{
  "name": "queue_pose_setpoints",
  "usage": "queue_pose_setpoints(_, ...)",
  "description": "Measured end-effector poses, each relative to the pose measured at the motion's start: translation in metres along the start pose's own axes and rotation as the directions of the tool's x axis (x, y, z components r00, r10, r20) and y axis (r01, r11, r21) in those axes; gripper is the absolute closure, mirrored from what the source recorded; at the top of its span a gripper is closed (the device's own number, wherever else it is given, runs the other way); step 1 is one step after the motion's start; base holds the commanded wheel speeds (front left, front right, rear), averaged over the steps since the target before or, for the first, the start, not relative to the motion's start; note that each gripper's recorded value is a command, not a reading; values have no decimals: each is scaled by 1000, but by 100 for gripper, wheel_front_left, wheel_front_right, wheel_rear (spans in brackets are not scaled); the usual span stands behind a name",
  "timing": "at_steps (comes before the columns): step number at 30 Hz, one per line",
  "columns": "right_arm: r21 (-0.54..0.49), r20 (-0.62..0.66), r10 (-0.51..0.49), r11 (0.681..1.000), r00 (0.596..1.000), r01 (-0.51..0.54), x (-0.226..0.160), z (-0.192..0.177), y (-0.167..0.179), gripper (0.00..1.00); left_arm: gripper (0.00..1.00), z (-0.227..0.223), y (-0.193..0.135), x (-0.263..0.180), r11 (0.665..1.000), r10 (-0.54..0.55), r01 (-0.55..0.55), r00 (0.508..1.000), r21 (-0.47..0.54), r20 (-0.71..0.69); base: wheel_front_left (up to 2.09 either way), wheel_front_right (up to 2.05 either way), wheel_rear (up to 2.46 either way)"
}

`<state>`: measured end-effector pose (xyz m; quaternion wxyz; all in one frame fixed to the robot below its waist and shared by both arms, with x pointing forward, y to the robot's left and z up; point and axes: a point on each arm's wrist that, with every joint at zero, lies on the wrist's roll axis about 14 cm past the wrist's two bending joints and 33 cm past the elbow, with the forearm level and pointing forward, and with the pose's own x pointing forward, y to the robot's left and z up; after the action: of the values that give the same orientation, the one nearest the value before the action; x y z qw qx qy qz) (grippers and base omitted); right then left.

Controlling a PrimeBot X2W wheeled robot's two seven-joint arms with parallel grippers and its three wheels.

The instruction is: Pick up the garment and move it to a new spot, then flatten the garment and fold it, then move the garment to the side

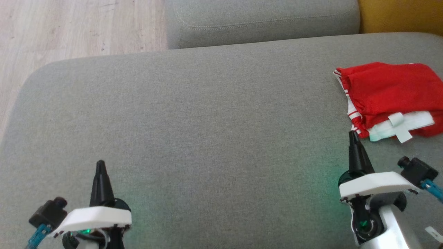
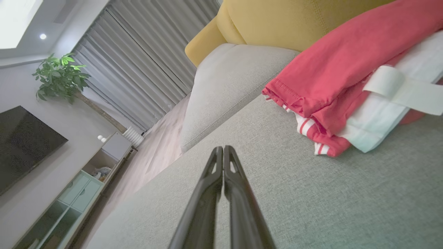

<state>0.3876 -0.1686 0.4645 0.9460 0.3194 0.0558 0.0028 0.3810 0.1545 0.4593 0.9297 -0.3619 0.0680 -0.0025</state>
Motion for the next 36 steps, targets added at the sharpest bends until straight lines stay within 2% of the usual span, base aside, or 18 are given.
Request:
queue_pose_setpoints(17, 189, 16, -24, 982, 1000, 21, 1, 9, -4, 100, 100, 4, 5, -2, 986, 20, -21, 1000, -166, -8, 0, 0, 0)
queue_pose_setpoints(36, 393, 18, -45, 919, 999, 35, -3, 14, -11, 100, 100, 11, 10, -4, 937, 32, -32, 999, -349, -7, 0, 0, 0)
